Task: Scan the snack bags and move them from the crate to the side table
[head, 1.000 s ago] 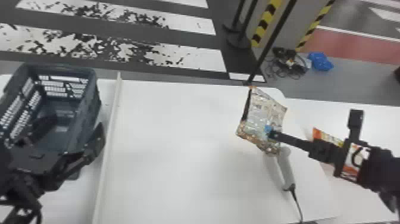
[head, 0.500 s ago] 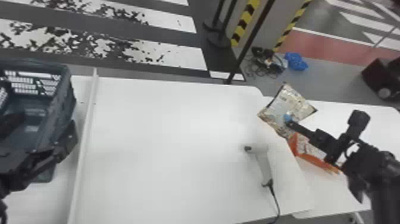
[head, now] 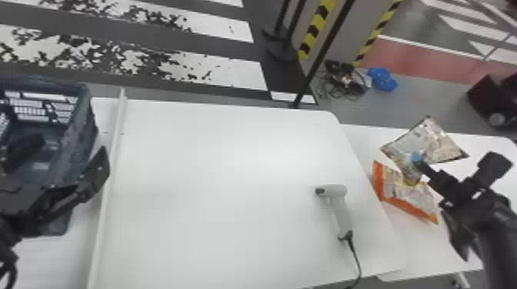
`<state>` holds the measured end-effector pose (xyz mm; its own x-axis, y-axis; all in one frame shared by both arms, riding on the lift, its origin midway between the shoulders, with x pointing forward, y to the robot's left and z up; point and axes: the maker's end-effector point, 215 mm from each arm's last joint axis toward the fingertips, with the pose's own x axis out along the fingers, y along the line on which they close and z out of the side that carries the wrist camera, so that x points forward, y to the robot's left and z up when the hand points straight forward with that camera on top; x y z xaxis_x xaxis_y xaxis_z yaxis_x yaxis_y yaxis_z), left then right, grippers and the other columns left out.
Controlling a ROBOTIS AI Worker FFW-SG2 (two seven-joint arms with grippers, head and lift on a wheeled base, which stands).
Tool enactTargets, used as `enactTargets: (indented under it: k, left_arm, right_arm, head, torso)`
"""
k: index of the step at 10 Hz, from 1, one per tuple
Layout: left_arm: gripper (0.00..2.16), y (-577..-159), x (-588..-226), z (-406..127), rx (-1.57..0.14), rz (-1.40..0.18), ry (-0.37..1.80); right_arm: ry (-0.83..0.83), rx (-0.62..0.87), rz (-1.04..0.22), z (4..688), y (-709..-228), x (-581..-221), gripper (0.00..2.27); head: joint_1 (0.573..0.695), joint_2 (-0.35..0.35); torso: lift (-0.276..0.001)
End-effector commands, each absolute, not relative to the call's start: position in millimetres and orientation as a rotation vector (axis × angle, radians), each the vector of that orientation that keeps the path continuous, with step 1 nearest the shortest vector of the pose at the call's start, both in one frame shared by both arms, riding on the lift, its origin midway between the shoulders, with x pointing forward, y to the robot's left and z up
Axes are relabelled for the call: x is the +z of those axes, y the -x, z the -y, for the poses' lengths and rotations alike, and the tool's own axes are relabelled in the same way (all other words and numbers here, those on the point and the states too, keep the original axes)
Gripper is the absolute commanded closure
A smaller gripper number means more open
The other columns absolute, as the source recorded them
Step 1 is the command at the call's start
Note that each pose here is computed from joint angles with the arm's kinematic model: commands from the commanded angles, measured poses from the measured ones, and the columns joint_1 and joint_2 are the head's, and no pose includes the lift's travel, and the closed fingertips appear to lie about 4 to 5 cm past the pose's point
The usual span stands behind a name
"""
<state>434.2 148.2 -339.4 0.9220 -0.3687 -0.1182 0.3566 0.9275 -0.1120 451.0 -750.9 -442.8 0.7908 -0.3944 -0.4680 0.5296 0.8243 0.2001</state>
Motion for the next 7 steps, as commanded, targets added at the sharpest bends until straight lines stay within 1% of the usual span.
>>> enactTargets:
  k: [1, 3, 4, 5, 6, 7]
  left_arm:
    - [0.07, -432.3, -333.6, -138.4, -0.392, -0.129, 0.1]
    - [0.07, -431.7, -331.2, -132.2, -0.404, -0.123, 0.103]
    - [0.07, -431.7, -330.5, -132.1, -0.405, -0.122, 0.102]
    - [0.07, -432.4, -328.6, -133.6, -0.401, -0.118, 0.101]
    - [0.07, -432.1, -328.1, -132.6, -0.403, -0.118, 0.097]
    - [0.07, -432.5, -327.3, -133.0, -0.4, -0.116, 0.095]
  right_arm:
    - [-0.267, -0.519, -0.472, 752.9, -458.9, -452.6, 2.24]
    - [-0.194, -0.521, -0.567, 732.4, -459.4, -483.2, 2.23]
    - [-0.198, -0.531, -0.588, 723.4, -457.1, -497.6, 1.74]
    - [-0.194, -0.533, -0.602, 717.8, -455.3, -505.7, 0.52]
    - [-0.193, -0.526, -0.603, 714.8, -457.0, -506.4, 0.0]
    - [-0.201, -0.524, -0.594, 715.1, -456.5, -503.5, 0.0]
  head:
    - [0.695, -0.35]
    - [0.695, -0.35]
    - [0.695, -0.35]
    - [0.695, -0.35]
    - [0.695, -0.35]
    - [0.695, -0.35]
  torso:
    - [-0.087]
    - [-0.087]
    - [-0.087]
    - [-0.087]
    - [-0.087]
    - [-0.087]
